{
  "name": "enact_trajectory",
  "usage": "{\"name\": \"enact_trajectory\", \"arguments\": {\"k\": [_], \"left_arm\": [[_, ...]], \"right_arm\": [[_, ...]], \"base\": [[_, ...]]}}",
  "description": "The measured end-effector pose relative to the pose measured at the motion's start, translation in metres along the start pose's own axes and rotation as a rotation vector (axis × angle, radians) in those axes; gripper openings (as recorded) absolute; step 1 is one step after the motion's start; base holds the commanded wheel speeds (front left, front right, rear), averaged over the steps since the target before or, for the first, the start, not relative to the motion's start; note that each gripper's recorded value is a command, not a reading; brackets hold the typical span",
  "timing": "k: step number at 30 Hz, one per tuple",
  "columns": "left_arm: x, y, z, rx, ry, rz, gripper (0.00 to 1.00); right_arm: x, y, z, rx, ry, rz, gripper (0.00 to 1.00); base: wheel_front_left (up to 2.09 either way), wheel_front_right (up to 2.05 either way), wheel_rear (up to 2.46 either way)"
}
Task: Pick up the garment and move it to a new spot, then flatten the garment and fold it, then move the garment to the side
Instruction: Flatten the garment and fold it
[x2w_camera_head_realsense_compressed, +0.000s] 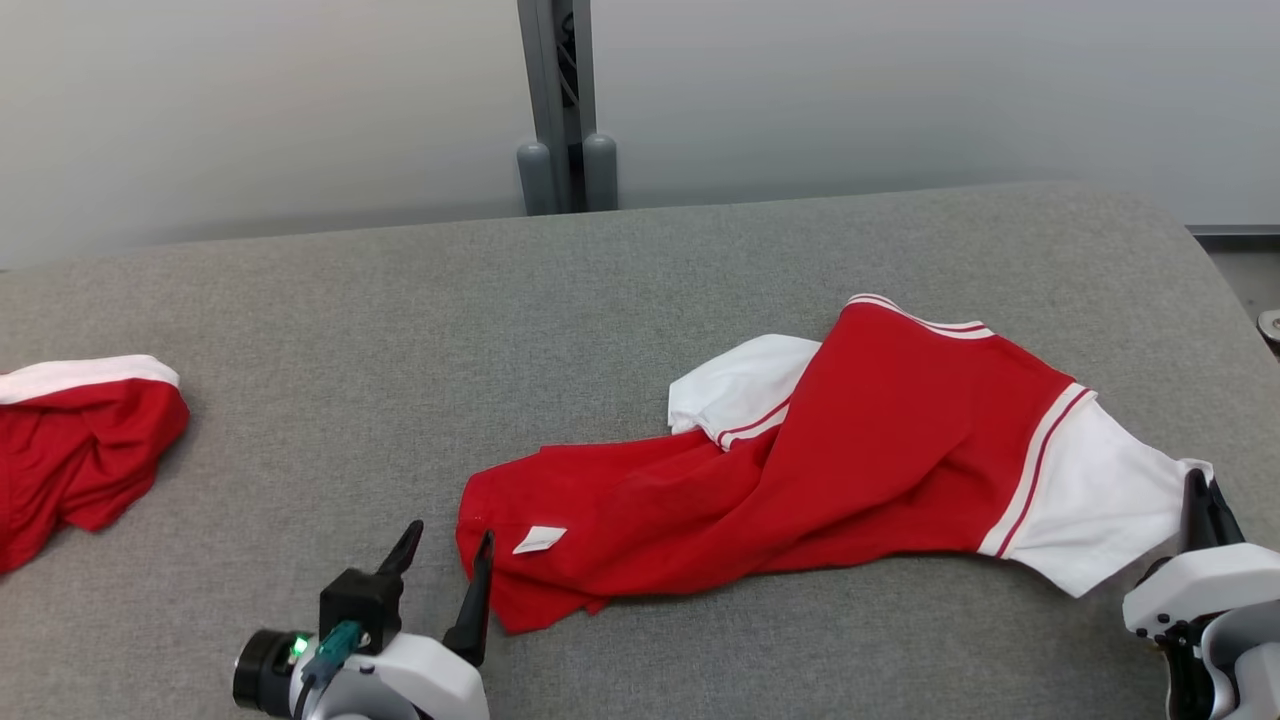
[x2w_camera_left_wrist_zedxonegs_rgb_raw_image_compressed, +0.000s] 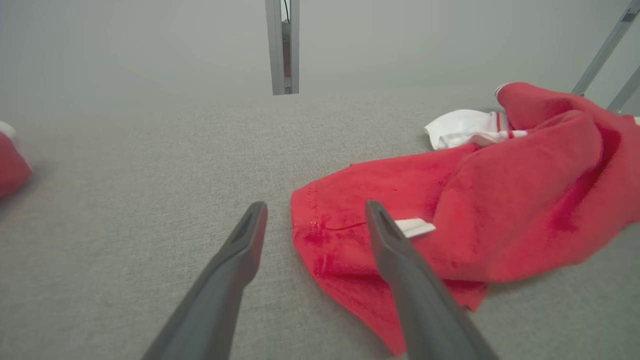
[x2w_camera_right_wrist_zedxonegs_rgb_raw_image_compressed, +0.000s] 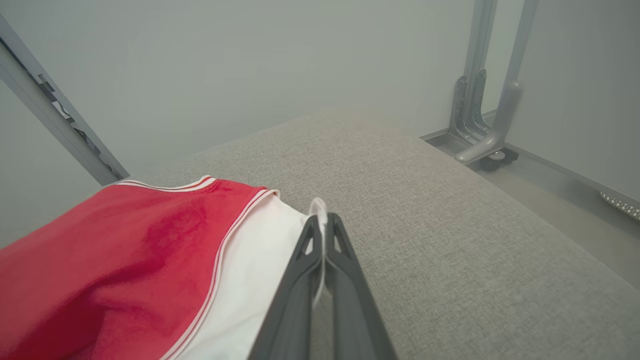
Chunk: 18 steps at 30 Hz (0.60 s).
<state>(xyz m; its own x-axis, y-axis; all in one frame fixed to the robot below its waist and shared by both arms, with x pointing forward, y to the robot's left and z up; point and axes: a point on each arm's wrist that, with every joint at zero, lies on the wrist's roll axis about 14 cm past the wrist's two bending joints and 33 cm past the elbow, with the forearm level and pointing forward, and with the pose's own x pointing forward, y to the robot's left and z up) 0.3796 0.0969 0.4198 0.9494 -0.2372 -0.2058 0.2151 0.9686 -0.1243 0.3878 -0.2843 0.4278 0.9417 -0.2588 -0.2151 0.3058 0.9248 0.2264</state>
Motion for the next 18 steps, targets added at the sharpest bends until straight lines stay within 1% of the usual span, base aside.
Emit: {"name": "enact_trajectory", "arguments": {"k": [8,10,14,18], "left_arm": [[0.027,0.008,-0.014,0.222,0.095,-0.089,1.00],[0.031,0.011,-0.020,0.229,0.126,-0.092,1.00],[0.034,0.011,-0.033,0.212,0.181,-0.109,1.00],[0.038,0.008,-0.037,0.149,0.198,-0.113,1.00]], "right_arm": [[0.008,0.004,-0.002,-0.003,0.008,0.000,0.00],[0.009,0.004,-0.005,-0.002,0.015,-0.002,0.00],[0.008,0.002,-0.009,0.000,0.024,-0.007,0.00],[0.008,0.002,-0.011,0.006,0.030,-0.012,0.00]], "base": [[0.00,0.00,0.00],[0.00,0.00,0.00],[0.00,0.00,0.00],[0.00,0.00,0.00]]}}
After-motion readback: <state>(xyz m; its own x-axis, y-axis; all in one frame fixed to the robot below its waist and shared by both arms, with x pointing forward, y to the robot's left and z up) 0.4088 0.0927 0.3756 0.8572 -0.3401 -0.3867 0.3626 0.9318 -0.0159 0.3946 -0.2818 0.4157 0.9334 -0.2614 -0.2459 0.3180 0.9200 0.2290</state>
